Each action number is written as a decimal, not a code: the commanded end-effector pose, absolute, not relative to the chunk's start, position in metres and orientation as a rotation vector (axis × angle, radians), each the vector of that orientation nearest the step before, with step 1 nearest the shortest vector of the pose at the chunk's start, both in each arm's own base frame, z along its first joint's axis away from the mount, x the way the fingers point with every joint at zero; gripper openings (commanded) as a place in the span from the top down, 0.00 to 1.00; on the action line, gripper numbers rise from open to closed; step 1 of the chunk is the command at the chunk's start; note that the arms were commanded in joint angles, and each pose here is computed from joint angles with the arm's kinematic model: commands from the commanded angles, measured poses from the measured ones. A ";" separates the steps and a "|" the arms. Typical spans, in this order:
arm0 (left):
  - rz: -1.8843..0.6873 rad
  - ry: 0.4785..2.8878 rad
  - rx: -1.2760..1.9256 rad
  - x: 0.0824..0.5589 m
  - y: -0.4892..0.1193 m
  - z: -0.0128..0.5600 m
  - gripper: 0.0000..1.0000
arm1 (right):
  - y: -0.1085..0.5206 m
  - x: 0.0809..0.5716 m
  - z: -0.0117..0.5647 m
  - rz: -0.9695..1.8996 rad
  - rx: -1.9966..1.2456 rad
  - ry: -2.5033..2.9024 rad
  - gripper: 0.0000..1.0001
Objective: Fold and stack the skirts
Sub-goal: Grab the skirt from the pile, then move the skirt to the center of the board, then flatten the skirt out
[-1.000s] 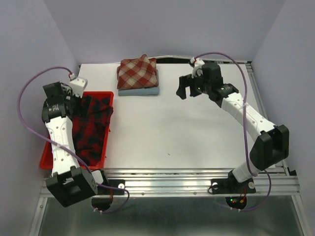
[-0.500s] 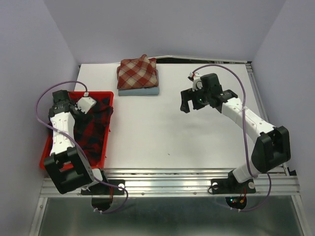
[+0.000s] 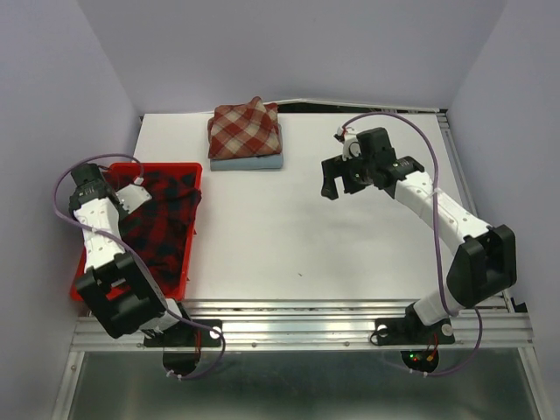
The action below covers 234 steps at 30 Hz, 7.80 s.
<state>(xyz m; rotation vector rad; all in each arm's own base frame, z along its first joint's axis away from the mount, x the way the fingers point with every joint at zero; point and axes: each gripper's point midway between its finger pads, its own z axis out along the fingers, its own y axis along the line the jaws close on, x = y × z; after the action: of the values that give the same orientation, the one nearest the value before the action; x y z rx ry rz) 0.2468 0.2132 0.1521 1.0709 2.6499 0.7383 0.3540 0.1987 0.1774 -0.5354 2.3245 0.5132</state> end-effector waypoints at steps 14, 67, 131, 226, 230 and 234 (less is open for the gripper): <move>0.888 2.669 1.066 0.282 0.265 0.128 0.42 | 0.198 0.364 0.189 0.499 -0.534 2.299 0.00; -0.735 0.776 0.650 0.225 -0.131 0.726 1.00 | 0.305 0.314 0.404 1.217 -0.873 1.564 0.00; -0.578 1.866 1.288 0.233 -0.187 0.246 0.03 | 0.212 0.397 0.255 0.880 -0.946 2.065 0.05; -0.410 1.899 1.575 0.207 -0.211 0.150 0.01 | 0.157 0.324 0.159 0.574 -1.329 2.257 0.29; -0.262 1.788 1.674 0.224 -0.195 0.158 0.02 | 0.141 0.323 0.171 0.462 -1.278 2.283 0.21; -0.170 1.712 1.783 0.247 -0.165 0.171 0.02 | 0.112 0.322 0.205 0.406 -1.201 2.288 0.15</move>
<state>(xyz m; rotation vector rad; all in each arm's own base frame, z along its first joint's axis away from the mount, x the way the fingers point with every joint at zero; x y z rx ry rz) 0.2166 -0.1891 0.1437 1.6741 1.8677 -0.3104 0.3266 0.1426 0.1610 -1.2670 2.3068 0.5034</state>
